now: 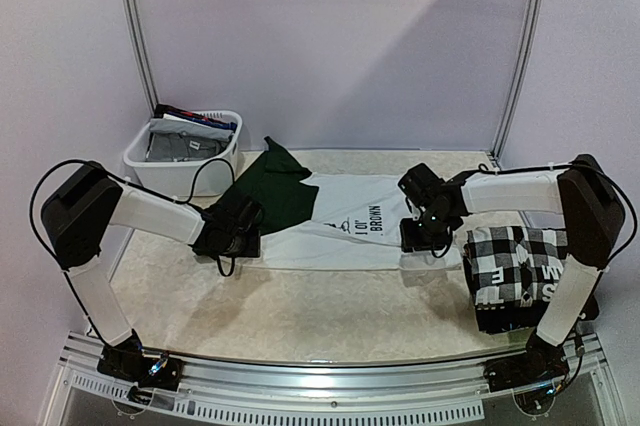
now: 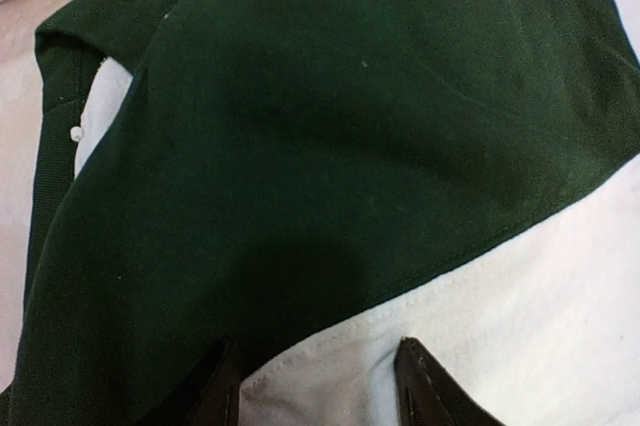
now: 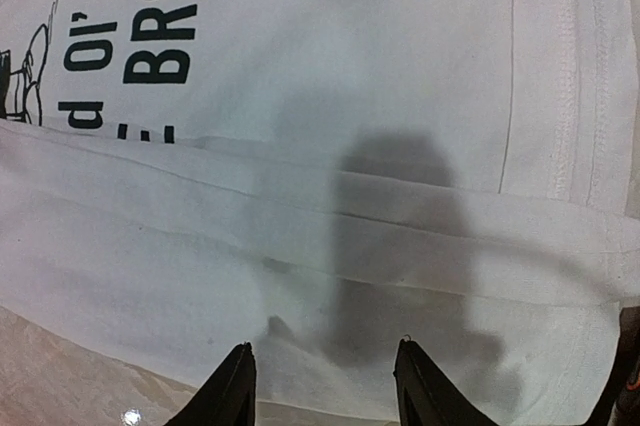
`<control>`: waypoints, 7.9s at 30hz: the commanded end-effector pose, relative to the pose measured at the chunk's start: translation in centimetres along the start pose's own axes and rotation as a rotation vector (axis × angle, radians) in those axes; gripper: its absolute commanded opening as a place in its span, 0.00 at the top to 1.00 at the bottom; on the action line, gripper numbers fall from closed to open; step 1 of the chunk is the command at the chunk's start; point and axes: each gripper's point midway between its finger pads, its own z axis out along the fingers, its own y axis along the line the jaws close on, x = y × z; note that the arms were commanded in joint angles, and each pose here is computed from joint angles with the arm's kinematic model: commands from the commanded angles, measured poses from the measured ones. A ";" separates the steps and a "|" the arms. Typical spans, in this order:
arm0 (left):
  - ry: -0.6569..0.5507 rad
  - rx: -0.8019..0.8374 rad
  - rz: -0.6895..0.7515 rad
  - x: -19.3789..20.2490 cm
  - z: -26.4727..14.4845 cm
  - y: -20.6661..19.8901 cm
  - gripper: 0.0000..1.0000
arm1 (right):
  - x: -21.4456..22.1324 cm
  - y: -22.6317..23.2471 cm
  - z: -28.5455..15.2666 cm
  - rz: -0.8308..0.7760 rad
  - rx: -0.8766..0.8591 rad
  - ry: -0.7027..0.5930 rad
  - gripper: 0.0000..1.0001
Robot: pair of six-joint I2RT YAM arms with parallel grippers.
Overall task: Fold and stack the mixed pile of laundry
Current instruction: Adjust the 1/3-folded T-shirt at the center of the board, then move the 1/3-folded T-shirt to the center of the board, then pick up the 1/3-folded T-shirt from the center of the board.
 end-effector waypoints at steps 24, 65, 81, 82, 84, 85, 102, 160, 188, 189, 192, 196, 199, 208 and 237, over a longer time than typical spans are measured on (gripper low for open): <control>0.121 -0.067 0.056 4.3 0.4 2.1 0.51 | -3.4 -3.0 3.0 0.065 0.049 0.002 0.53; 0.090 -0.076 0.066 5.4 -2.3 4.2 0.43 | 3.3 4.3 2.3 -0.050 -0.269 0.071 0.55; 0.264 -0.101 0.025 12.5 -4.7 6.6 0.45 | 12.2 2.5 3.5 -0.025 -0.153 0.221 0.58; 0.263 -0.102 0.023 12.7 -5.0 6.7 0.45 | 12.6 2.4 3.4 -0.030 -0.144 0.223 0.58; 0.256 -0.099 0.010 12.8 -5.6 6.8 0.45 | 13.3 2.2 3.2 -0.024 -0.131 0.225 0.58; 0.256 -0.099 0.005 13.0 -5.8 6.9 0.45 | 13.7 2.0 3.2 -0.023 -0.124 0.226 0.58; 0.125 -0.061 0.007 11.2 -10.9 6.6 0.42 | 12.9 2.8 -1.1 -0.032 -0.159 0.124 0.55; -0.259 -0.097 -0.297 -16.8 -7.6 3.9 0.07 | -2.6 -3.1 -9.3 0.110 0.007 -0.473 0.01; -0.004 0.098 -0.229 -17.8 9.4 2.1 0.54 | -2.4 -3.8 -8.8 0.100 0.027 -0.466 0.01; -0.002 0.100 -0.231 -17.8 9.8 2.0 0.55 | -2.4 -3.8 -8.7 0.100 0.029 -0.464 0.01; 0.011 0.091 -0.242 -17.6 10.8 2.2 0.58 | -2.4 -3.8 -8.6 0.095 0.036 -0.458 0.01; 0.014 0.077 -0.256 -17.3 11.7 2.3 0.58 | -2.4 -3.9 -8.8 0.096 0.038 -0.464 0.01; 0.025 0.056 -0.256 -16.8 12.3 2.6 0.58 | -2.5 -3.9 -8.8 0.095 0.038 -0.467 0.01; 0.040 0.014 -0.250 -16.2 13.1 2.7 0.60 | -2.5 -3.6 -8.3 0.085 0.038 -0.454 0.01; -0.087 0.055 -0.196 -20.6 6.5 -0.7 1.00 | -3.7 -4.4 -8.5 0.121 0.061 -0.454 0.01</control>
